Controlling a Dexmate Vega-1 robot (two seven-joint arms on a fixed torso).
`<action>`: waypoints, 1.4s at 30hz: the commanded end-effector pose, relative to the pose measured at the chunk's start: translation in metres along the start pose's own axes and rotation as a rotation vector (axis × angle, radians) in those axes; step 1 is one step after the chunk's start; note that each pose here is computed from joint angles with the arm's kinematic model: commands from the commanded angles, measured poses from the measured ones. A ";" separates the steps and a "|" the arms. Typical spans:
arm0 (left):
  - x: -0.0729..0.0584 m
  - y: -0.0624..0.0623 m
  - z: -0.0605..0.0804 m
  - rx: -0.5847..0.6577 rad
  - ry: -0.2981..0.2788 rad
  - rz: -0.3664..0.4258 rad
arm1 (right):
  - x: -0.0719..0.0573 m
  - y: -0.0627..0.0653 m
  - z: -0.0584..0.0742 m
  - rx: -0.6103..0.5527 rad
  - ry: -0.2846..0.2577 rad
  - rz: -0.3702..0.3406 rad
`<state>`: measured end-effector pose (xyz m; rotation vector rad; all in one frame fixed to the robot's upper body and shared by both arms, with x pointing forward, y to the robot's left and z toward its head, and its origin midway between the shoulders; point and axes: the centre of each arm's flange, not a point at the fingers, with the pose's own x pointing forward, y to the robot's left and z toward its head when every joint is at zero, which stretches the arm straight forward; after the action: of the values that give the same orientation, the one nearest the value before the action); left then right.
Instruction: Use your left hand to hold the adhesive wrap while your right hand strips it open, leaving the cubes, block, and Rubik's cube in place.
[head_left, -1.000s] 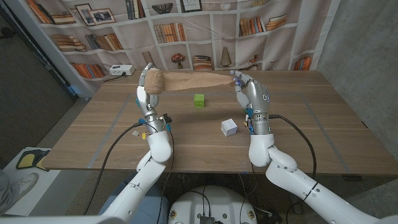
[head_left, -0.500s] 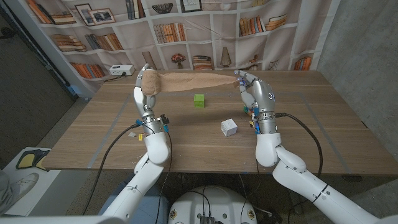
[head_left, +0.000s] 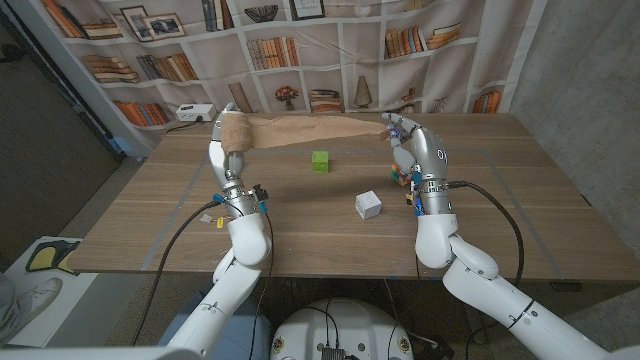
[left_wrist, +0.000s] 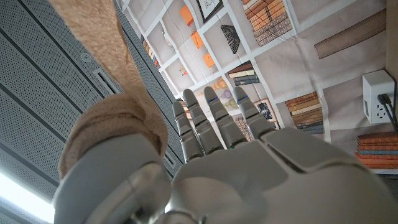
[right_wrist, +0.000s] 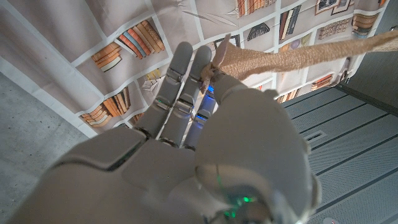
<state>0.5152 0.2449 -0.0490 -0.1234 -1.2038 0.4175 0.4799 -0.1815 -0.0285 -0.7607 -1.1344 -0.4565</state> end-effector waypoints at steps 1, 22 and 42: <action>0.001 0.003 0.003 -0.010 -0.004 -0.007 | 0.000 -0.009 -0.008 0.010 0.046 0.001; 0.002 0.019 0.005 -0.015 -0.019 -0.009 | -0.007 -0.025 -0.024 0.007 0.141 -0.026; 0.005 0.040 -0.002 -0.018 0.003 0.047 | -0.008 -0.033 -0.036 0.030 0.203 -0.045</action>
<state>0.5073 0.2737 -0.0554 -0.1676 -1.2166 0.4282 0.4760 -0.2224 -0.0325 -0.6837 -0.9912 -0.5339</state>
